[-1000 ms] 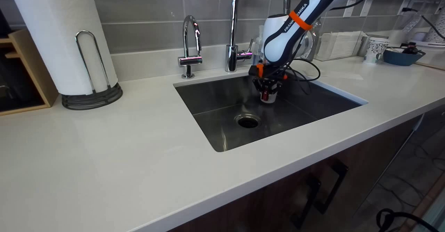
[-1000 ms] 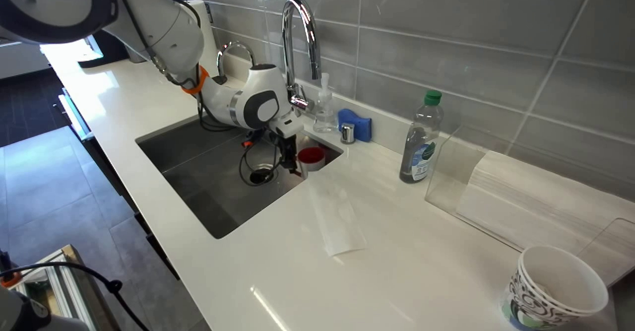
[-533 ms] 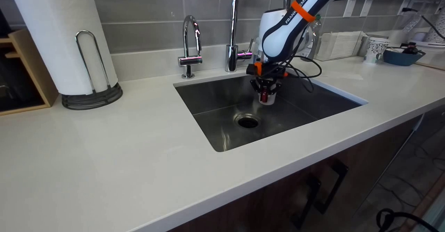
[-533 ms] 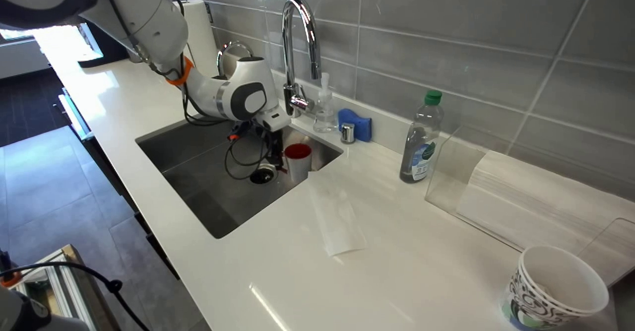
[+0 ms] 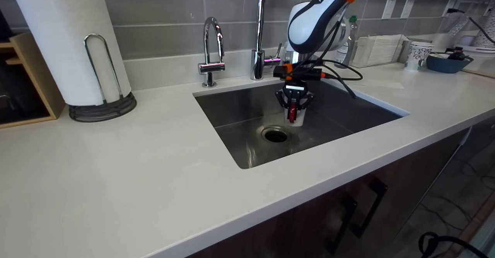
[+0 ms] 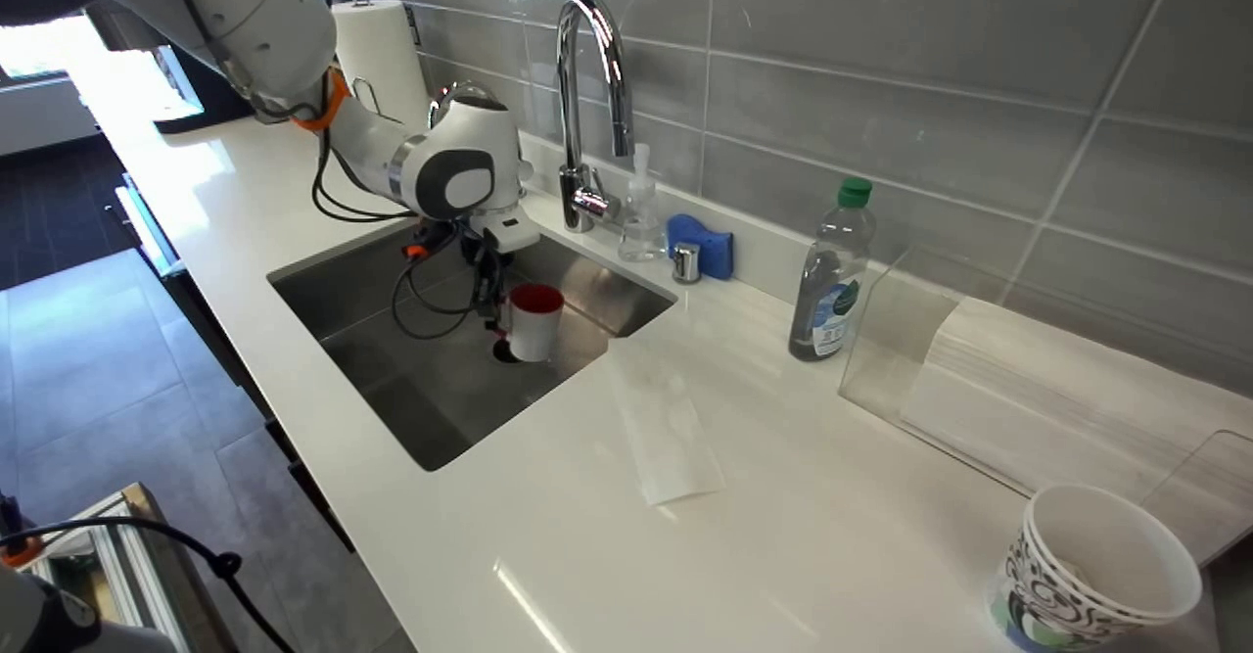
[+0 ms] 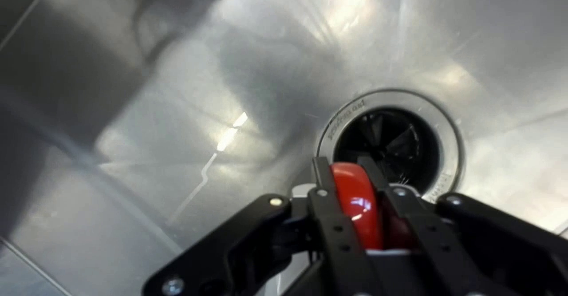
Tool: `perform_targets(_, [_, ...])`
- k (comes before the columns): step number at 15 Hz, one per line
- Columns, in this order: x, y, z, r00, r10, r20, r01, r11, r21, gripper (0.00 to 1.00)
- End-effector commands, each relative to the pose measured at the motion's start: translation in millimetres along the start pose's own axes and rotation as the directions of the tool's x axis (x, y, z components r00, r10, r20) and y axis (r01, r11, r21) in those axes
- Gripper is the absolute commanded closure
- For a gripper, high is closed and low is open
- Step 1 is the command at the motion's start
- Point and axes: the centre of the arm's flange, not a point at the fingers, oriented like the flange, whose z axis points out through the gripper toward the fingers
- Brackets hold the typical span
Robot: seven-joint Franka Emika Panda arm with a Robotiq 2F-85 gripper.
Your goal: Pour the liquid out of the mug in the sink then place the mug on the right side of the counter.
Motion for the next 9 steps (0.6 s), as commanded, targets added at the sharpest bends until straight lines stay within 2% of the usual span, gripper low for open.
perform_targets(1, [-4.9, 18.4, -45.1, 0.984, -0.041, 0.176, 0.029, 0.997, 0.071, 0.95])
perform_targets(5, [4.3, 24.8, -63.5, 0.938, -0.081, 0.337, 0.035, 0.989, 0.141, 0.95])
perform_targets(9, [17.2, 32.0, -68.0, 0.867, -0.128, 0.482, 0.032, 0.979, 0.202, 0.95])
